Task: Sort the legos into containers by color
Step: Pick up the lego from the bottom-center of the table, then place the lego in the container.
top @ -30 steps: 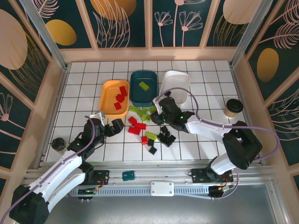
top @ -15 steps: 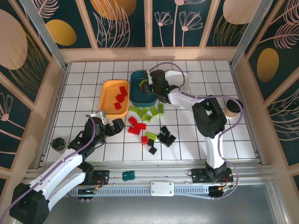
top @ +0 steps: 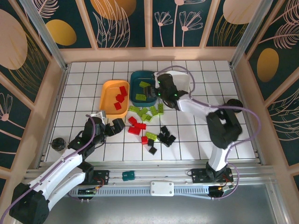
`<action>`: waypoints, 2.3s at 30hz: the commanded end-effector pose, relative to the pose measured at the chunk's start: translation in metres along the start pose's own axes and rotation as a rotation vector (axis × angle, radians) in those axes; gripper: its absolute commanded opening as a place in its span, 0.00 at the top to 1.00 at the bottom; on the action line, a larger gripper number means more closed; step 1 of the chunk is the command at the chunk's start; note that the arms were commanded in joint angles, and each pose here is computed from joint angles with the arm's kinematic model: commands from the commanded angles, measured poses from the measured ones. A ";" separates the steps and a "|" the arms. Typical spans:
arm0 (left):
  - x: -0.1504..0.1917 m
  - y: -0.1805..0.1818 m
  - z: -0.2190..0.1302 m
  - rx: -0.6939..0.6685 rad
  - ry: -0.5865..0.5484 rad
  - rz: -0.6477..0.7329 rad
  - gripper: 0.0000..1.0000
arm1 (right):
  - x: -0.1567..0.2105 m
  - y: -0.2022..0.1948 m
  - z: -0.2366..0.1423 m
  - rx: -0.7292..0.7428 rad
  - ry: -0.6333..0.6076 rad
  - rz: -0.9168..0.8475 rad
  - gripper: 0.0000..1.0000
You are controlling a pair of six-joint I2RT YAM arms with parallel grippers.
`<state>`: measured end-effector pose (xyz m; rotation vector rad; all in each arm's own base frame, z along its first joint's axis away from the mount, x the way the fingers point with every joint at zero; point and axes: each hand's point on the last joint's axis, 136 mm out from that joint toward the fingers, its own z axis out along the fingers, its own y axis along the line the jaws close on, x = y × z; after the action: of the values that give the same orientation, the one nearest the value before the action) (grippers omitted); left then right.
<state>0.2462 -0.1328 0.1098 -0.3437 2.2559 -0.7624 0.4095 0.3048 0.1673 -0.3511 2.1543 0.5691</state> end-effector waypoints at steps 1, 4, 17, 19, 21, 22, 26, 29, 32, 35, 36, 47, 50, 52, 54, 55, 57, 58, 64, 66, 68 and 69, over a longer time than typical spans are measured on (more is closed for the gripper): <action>-0.001 -0.005 0.000 0.022 0.003 -0.028 0.01 | 0.027 0.005 -0.036 0.010 0.002 0.042 0.36; 0.002 -0.004 0.003 0.023 0.010 -0.029 0.01 | 0.072 0.004 -0.062 0.038 0.061 0.048 0.36; 0.013 0.009 0.011 0.006 0.022 -0.047 0.01 | 0.243 0.084 -0.128 -0.079 0.426 -0.190 0.33; 0.015 0.010 0.011 0.007 0.026 -0.051 0.01 | 0.257 0.085 -0.122 -0.048 0.464 -0.243 0.33; 0.015 0.009 0.011 0.011 0.029 -0.052 0.01 | 0.266 0.087 -0.116 -0.024 0.487 -0.286 0.33; 0.016 0.010 0.011 0.009 0.032 -0.049 0.01 | 0.268 0.086 -0.114 -0.010 0.491 -0.299 0.33; 0.014 0.008 0.009 0.012 0.028 -0.045 0.01 | 0.275 0.082 -0.109 0.037 0.496 -0.337 0.34; 0.013 0.008 0.008 0.016 0.020 -0.046 0.01 | 0.280 0.080 -0.107 0.045 0.506 -0.355 0.37; 0.014 0.008 0.008 0.015 0.022 -0.045 0.01 | 0.286 0.078 -0.104 0.050 0.524 -0.366 0.45; 0.013 0.007 0.008 0.016 0.025 -0.039 0.01 | 0.287 0.081 -0.105 0.027 0.529 -0.362 0.59; 0.013 0.006 0.008 0.017 0.025 -0.037 0.01 | 0.285 0.082 -0.106 0.017 0.521 -0.360 0.65; 0.012 0.002 0.011 0.030 0.034 -0.031 0.01 | 0.122 0.069 -0.124 -0.070 0.128 -0.145 0.82; 0.012 0.000 0.013 0.035 0.044 -0.030 0.01 | 0.060 0.018 -0.117 0.028 -0.021 -0.042 0.82; 0.013 0.001 0.013 0.031 0.048 -0.030 0.01 | 0.033 -0.018 -0.107 0.100 -0.078 0.016 0.82; 0.014 0.001 0.014 0.030 0.051 -0.032 0.01 | 0.016 -0.054 -0.089 0.157 -0.086 0.077 0.82; 0.014 0.001 0.014 0.027 0.053 -0.032 0.01 | 0.014 -0.063 -0.079 0.175 -0.077 0.088 0.82; 0.014 0.002 0.013 0.025 0.052 -0.032 0.01 | 0.004 -0.093 -0.057 0.224 -0.058 0.128 0.81; 0.015 0.003 0.013 0.022 0.053 -0.032 0.01 | 0.003 -0.101 -0.049 0.238 -0.050 0.139 0.80; 0.019 0.006 0.011 0.023 0.060 -0.039 0.01 | 0.004 -0.141 -0.010 0.275 -0.003 0.237 0.63; 0.022 0.007 0.011 0.024 0.068 -0.040 0.01 | 0.004 -0.144 -0.004 0.275 0.010 0.243 0.51; 0.023 0.007 0.011 0.027 0.073 -0.040 0.01 | 0.002 -0.145 -0.003 0.279 0.014 0.236 0.42; 0.023 0.006 0.011 0.028 0.073 -0.041 0.01 | 0.000 -0.145 -0.006 0.281 0.009 0.235 0.40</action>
<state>0.2398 -0.1385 0.0837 -0.3595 2.3153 -0.7998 0.4605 0.1712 0.1085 0.0669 2.3069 0.3476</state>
